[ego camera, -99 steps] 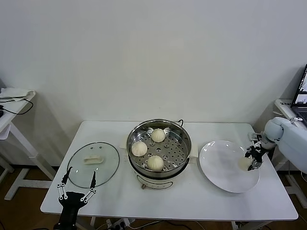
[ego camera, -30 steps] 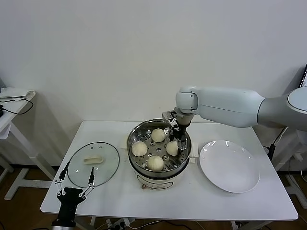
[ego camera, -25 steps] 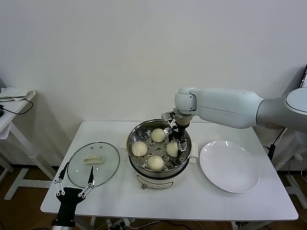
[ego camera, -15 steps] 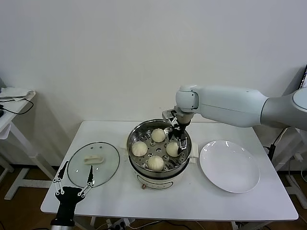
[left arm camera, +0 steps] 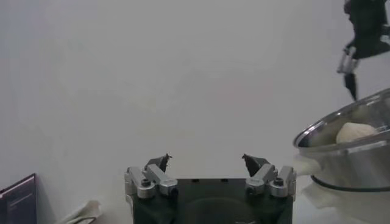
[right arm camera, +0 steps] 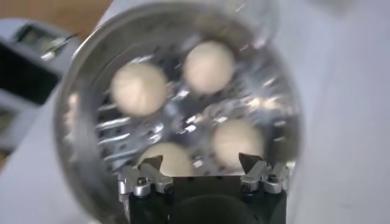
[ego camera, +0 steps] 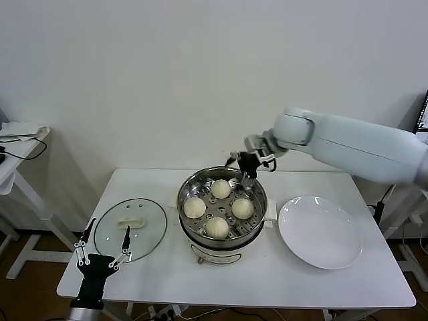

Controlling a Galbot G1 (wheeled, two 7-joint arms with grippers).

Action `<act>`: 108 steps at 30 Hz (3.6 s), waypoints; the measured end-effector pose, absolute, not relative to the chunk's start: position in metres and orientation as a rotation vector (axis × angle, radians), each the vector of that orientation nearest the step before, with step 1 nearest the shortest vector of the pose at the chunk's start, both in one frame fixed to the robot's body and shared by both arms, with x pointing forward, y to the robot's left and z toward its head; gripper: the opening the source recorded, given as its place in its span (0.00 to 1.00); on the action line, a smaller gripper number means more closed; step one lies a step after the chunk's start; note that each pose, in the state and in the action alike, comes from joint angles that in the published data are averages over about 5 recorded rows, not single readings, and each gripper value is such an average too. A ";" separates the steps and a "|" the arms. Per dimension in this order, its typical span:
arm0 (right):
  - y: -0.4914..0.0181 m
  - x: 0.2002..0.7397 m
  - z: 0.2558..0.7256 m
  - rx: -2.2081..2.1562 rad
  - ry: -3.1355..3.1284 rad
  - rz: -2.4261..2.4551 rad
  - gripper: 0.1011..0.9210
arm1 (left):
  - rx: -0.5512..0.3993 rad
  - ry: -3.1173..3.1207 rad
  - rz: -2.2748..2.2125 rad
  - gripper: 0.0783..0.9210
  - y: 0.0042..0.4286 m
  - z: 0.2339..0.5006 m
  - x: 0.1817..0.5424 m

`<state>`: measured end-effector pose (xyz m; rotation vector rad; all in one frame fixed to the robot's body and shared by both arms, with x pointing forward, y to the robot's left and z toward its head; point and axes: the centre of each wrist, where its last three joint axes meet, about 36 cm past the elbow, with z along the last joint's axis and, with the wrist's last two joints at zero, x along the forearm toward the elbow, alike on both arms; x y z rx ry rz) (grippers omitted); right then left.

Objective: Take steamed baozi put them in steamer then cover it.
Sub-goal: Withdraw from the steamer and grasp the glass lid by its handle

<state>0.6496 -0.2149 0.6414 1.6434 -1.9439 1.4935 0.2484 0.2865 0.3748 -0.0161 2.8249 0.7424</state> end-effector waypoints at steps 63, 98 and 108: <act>-0.335 0.338 0.264 -0.327 -3.169 0.081 0.88 | 0.126 2.247 2.157 0.88 0.347 0.270 0.356; -0.331 0.348 0.256 -0.329 -3.171 0.067 0.88 | 0.086 2.251 2.233 0.88 0.333 0.259 0.413; -0.328 0.351 0.258 -0.327 -3.178 0.060 0.88 | 0.101 2.256 2.273 0.76 0.332 0.253 0.421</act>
